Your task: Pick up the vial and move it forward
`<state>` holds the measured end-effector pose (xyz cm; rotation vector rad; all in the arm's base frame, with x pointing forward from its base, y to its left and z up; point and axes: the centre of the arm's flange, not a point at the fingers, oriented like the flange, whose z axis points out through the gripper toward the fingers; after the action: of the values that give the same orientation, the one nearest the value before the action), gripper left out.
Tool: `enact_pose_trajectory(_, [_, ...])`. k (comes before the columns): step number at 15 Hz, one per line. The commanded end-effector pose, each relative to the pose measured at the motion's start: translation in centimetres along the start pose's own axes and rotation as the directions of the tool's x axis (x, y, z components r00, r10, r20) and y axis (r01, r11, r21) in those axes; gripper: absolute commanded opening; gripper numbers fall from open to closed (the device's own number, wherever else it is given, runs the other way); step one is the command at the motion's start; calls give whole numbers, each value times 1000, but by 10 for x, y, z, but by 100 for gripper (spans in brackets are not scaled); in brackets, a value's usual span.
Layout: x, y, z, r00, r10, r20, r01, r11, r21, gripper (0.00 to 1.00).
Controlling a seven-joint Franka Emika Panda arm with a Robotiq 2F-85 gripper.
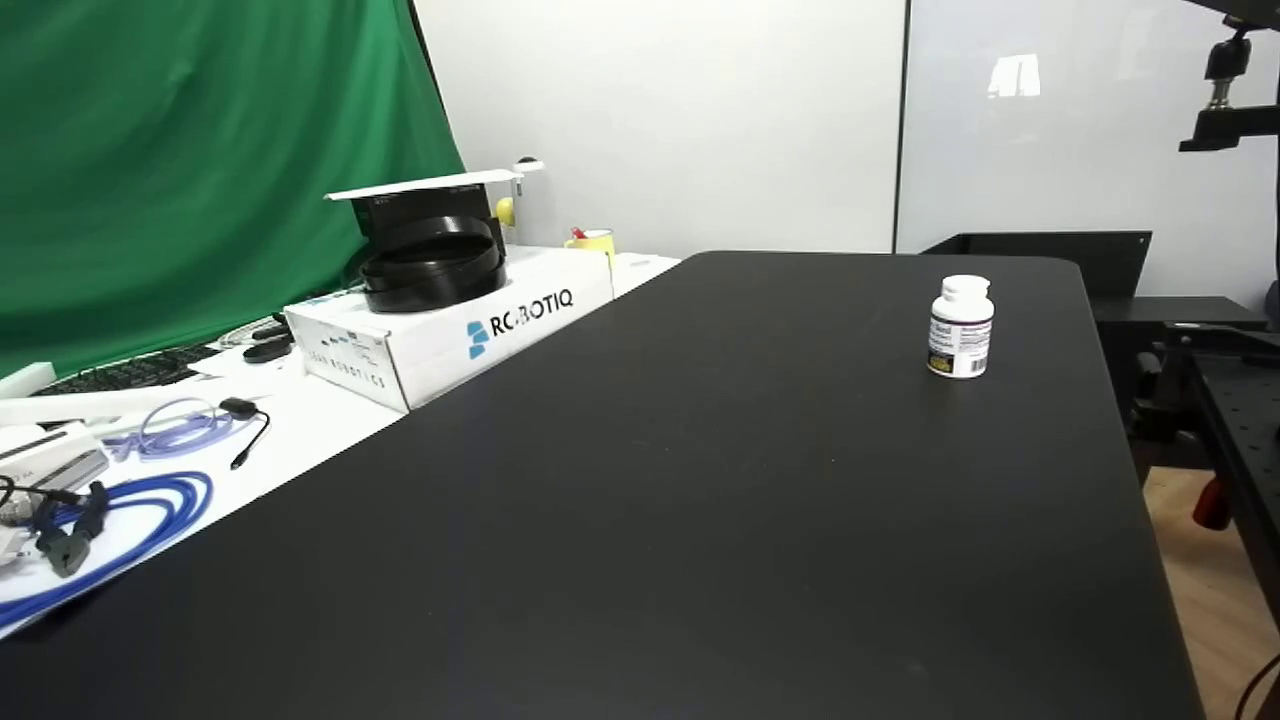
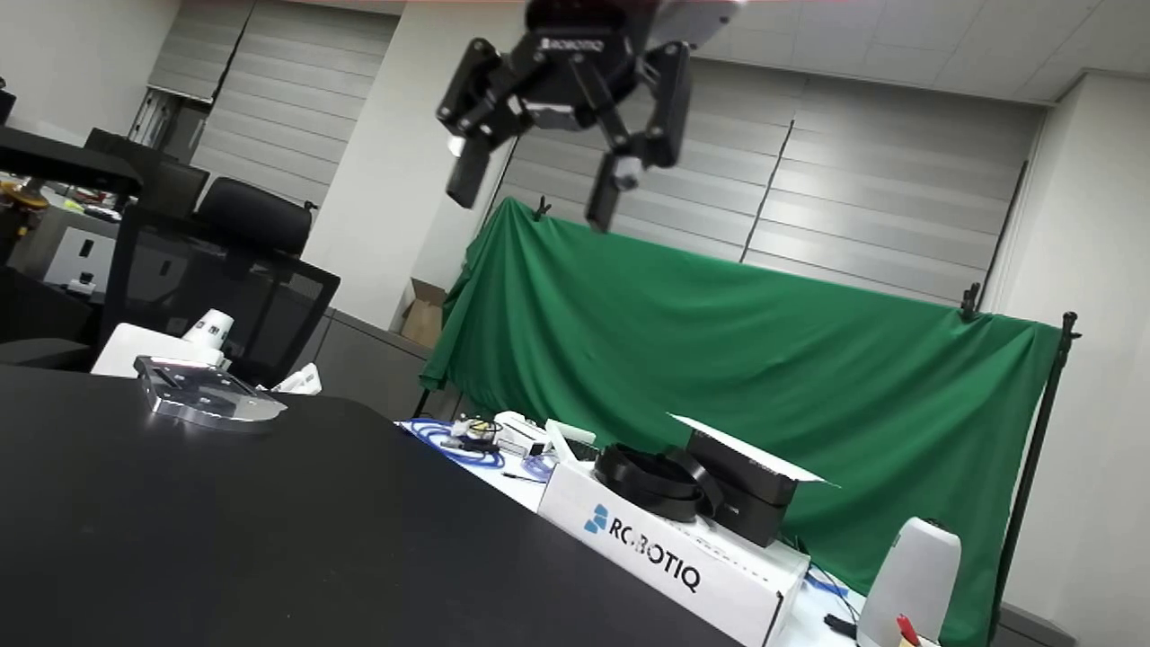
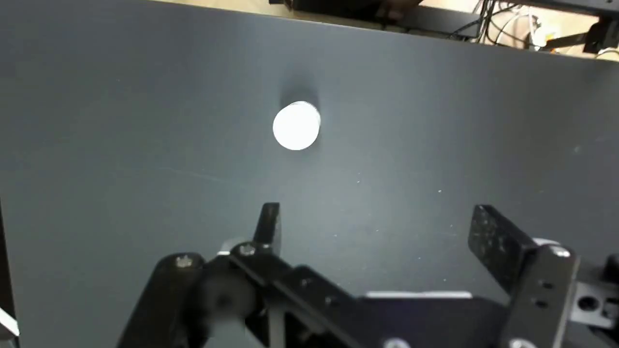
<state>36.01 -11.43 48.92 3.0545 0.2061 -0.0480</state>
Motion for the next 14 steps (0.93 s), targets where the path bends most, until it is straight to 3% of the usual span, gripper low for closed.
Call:
enact_pose_trajectory(1, [11, 54, 25, 998, 12, -63, -13, 1000, -3, 100])
enact_pose_trajectory(5, [15, 86, 68, 997, 17, -81, -16, 1000, 19, 100])
enact_pose_trajectory(7, [20, 93, 88, 998, 34, -47, -33, 999, 21, 100])
enact_pose_trajectory(8, [9, 83, 73, 998, 27, -63, -26, 1000, 16, 100])
enact_pose_trajectory(14, [12, 83, 78, 998, 24, -55, -23, 1000, 13, 100])
